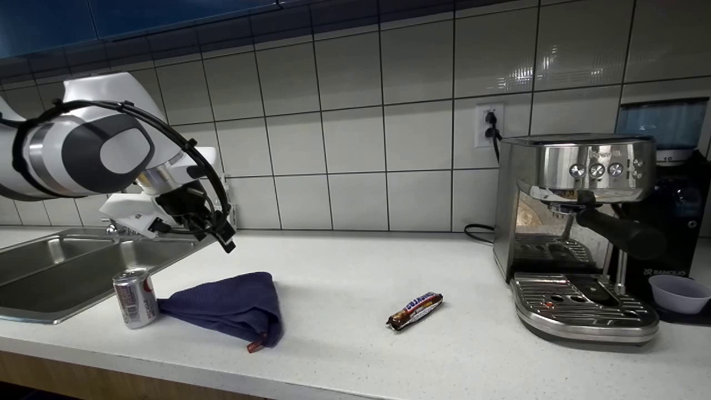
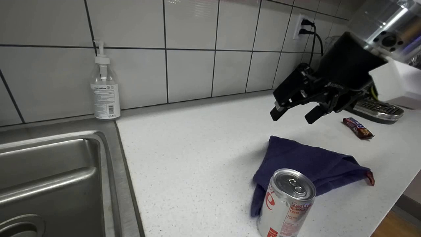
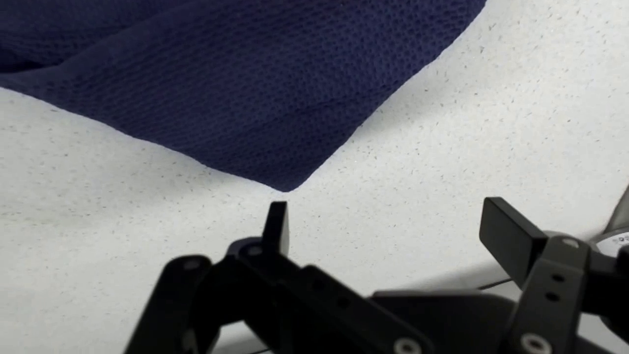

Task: Fold the towel by placing the corners on each other

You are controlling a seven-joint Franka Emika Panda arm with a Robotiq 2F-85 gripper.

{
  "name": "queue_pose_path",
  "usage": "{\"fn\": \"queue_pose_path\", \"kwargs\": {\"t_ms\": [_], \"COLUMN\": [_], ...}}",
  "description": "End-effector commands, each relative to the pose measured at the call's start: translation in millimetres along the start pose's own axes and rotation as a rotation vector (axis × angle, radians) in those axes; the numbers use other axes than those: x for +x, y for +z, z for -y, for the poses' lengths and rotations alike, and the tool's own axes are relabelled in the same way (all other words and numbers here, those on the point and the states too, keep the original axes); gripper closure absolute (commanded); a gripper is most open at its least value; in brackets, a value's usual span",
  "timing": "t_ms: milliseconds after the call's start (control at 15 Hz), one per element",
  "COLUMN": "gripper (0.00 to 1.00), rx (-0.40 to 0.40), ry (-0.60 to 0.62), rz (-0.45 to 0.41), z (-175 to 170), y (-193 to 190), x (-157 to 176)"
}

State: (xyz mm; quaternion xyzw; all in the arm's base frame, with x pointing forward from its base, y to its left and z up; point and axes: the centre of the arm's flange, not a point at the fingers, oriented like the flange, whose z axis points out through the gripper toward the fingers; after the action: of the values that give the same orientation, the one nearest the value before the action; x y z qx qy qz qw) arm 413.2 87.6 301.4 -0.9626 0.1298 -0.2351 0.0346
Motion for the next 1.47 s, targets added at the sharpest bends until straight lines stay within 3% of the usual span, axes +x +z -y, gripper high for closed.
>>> {"fn": "queue_pose_path", "kwargs": {"t_ms": [0,733,1400], "gripper": [0.00,0.00,0.00], "rx": [-0.026,-0.038,-0.055], "ry": [0.043,0.113,0.095], "rz": [-0.013,-0.026,-0.031], "z": [-12.9,-54.7,-119.0], "y": [-5.1,-6.8,2.2], "x": [2.5,18.0,45.4]}}
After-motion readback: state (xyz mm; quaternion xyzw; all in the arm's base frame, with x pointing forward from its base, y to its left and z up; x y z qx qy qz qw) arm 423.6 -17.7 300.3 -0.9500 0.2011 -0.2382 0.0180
